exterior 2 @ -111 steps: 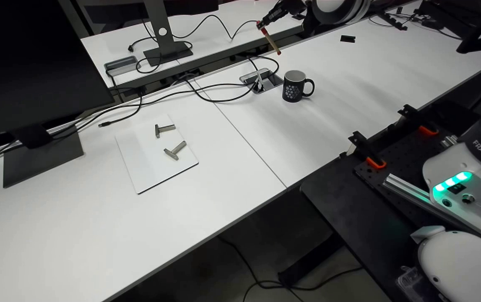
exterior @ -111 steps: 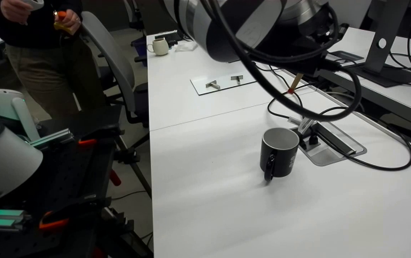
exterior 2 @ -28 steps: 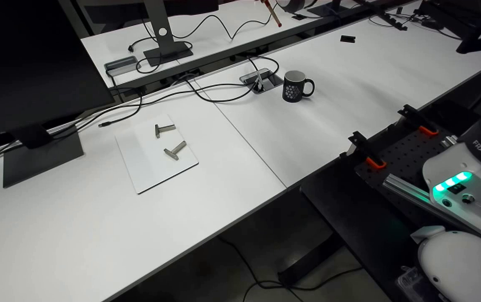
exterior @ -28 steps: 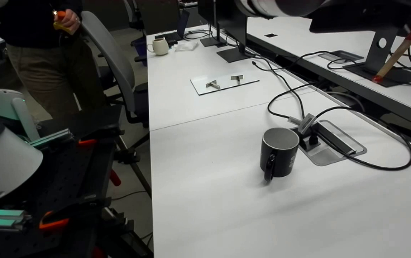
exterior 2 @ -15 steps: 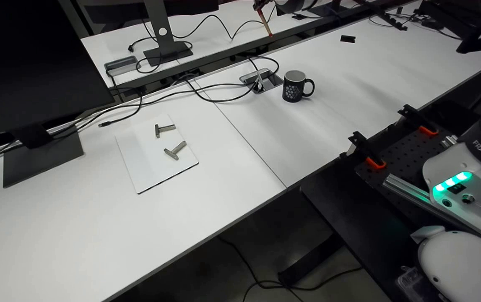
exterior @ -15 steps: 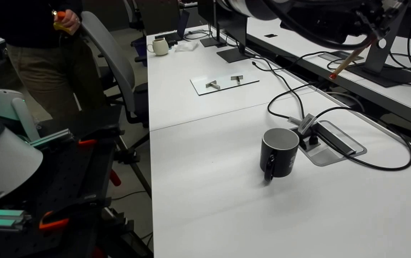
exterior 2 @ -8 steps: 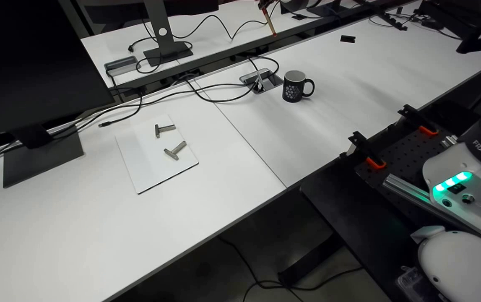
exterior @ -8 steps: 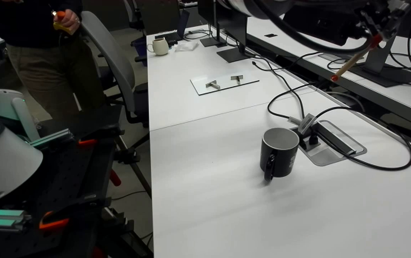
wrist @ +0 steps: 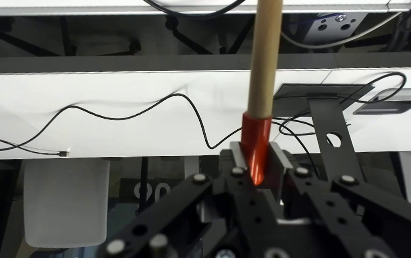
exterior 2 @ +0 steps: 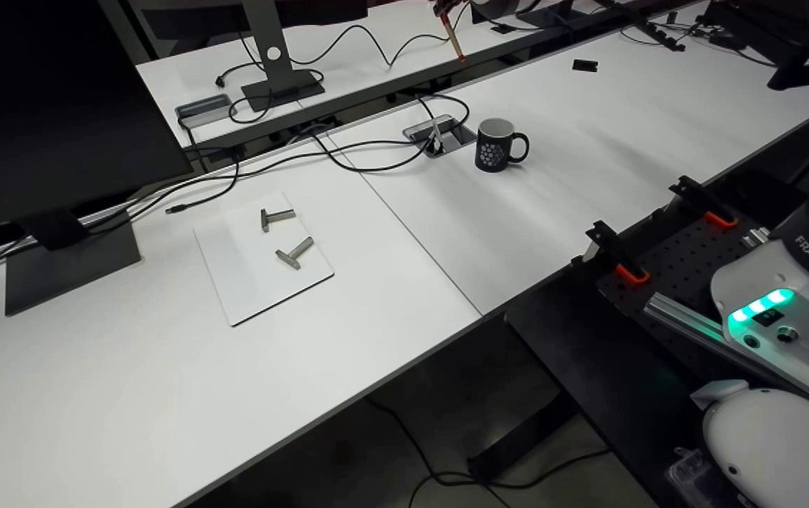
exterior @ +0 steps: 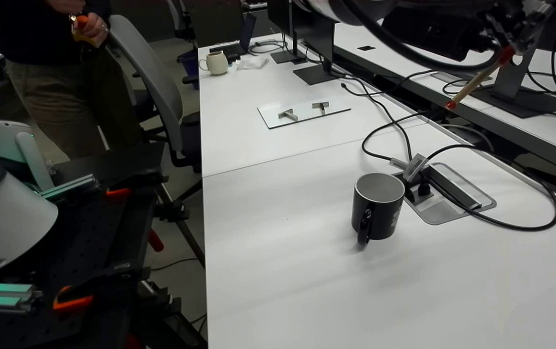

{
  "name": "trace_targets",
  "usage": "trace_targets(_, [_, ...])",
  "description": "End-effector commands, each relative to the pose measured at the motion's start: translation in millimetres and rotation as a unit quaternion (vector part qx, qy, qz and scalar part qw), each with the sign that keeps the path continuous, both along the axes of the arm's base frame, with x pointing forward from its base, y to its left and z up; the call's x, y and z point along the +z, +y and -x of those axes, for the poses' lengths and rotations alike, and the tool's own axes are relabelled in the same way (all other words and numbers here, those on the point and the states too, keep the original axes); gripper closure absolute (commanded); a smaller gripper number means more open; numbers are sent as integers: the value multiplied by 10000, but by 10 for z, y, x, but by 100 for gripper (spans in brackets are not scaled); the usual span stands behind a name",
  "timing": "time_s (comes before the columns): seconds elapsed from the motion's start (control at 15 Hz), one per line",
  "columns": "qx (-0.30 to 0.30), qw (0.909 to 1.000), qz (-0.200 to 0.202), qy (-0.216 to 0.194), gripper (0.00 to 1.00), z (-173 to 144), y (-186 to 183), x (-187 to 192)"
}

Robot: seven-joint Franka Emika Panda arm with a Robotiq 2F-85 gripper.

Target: Pick up the miniature baseball bat from the table and put it inside the black mug

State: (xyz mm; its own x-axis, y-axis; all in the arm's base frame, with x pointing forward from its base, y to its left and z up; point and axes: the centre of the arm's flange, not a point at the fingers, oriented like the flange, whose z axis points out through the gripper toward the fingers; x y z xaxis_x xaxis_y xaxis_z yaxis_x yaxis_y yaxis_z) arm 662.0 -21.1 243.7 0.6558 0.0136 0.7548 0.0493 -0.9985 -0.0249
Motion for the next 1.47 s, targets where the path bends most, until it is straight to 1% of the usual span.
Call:
trace_targets(0.0, [67,9997,-171,-166,93,54,-42,-115])
trace_targets(0.27, [14,9982,-470,-382,93,86,-106,-151])
trace_targets(0.47, [-54,9969,-603,-493,93,112,-209,-188])
trace_targets(0.73, [-313,9963,-553,-573,93,158,-364,-266])
trace_targets(1.0, [-435,9961,-362,-673,93,216,-410,-229])
trace_targets(1.2, [-446,9961,-371,-667,93,295,-386,-222])
trace_targets(1.4, [-412,9962,-433,-626,93,301,-367,-207])
